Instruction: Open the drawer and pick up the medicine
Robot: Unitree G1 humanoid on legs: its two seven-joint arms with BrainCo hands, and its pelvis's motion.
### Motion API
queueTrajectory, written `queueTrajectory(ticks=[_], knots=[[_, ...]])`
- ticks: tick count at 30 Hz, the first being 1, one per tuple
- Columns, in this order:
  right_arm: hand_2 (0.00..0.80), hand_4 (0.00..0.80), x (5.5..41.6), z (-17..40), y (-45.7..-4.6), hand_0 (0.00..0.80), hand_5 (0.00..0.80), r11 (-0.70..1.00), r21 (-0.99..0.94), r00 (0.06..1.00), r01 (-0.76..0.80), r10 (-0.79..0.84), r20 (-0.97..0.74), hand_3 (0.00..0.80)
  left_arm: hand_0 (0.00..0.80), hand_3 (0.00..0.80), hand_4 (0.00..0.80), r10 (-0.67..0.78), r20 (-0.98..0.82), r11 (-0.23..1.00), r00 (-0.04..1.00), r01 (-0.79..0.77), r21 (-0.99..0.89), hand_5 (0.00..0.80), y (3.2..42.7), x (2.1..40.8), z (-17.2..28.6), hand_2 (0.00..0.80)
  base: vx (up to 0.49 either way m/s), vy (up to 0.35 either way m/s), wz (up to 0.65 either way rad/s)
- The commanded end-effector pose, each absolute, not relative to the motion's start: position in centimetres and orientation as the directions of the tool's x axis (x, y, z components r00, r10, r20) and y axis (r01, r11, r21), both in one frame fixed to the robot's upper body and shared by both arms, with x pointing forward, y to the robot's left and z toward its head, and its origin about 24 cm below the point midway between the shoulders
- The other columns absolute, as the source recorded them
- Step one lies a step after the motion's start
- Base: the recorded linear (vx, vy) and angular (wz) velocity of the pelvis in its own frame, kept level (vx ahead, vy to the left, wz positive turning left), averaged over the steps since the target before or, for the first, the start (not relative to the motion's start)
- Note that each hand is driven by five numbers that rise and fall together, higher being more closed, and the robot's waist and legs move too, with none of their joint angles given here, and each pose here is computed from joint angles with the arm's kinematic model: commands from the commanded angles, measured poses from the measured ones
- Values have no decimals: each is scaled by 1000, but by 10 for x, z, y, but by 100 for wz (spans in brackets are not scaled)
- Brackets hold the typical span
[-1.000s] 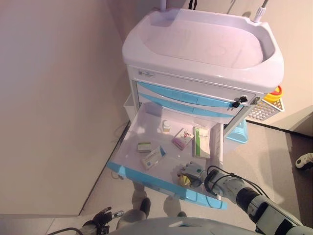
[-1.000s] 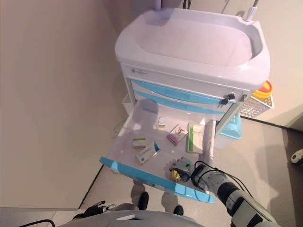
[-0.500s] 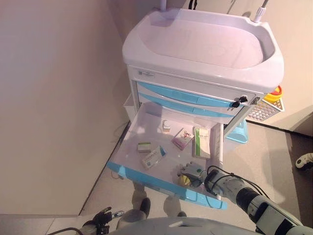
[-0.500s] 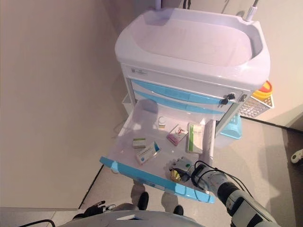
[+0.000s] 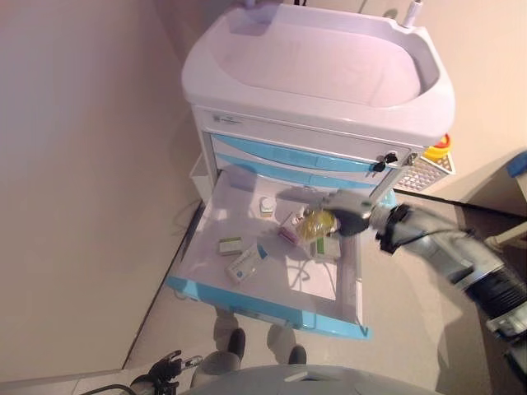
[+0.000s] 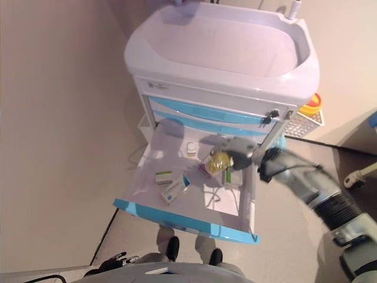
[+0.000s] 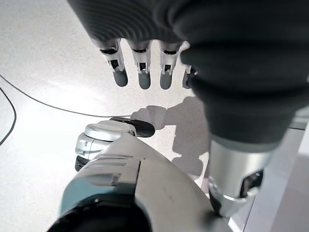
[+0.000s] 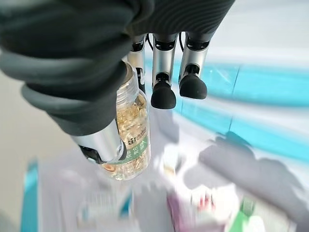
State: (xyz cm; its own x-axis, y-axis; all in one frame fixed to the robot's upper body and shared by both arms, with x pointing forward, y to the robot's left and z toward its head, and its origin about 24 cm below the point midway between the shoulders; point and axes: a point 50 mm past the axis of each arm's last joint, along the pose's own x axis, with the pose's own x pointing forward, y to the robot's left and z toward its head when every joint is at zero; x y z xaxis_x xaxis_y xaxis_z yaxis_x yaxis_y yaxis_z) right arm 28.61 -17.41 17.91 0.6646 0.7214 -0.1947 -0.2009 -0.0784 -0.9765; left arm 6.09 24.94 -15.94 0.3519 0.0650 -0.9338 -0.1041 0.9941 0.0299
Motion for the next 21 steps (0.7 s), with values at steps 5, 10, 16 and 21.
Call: queueTrajectory(ticks=[5,10,16,21], knots=[[800,800,289,313,-176,800,800,261,-957,616,124,736,280,800,0,0,0,57,-947,996,317,-83,32,0,250,59,-161,0,62,26,-1],[800,800,301,345,-187,800,800,314,-921,672,232,633,385,800,0,0,0,57,-950,997,308,-70,37,0,252,58,-160,0,64,26,4],[800,800,329,362,-213,800,800,255,-928,808,272,464,364,800,0,0,0,57,-957,997,285,-56,43,0,254,55,-160,0,70,35,4],[800,800,351,366,-232,800,800,182,-962,909,203,331,255,800,0,0,0,59,-962,997,267,-59,45,0,256,52,-160,0,90,46,6]])
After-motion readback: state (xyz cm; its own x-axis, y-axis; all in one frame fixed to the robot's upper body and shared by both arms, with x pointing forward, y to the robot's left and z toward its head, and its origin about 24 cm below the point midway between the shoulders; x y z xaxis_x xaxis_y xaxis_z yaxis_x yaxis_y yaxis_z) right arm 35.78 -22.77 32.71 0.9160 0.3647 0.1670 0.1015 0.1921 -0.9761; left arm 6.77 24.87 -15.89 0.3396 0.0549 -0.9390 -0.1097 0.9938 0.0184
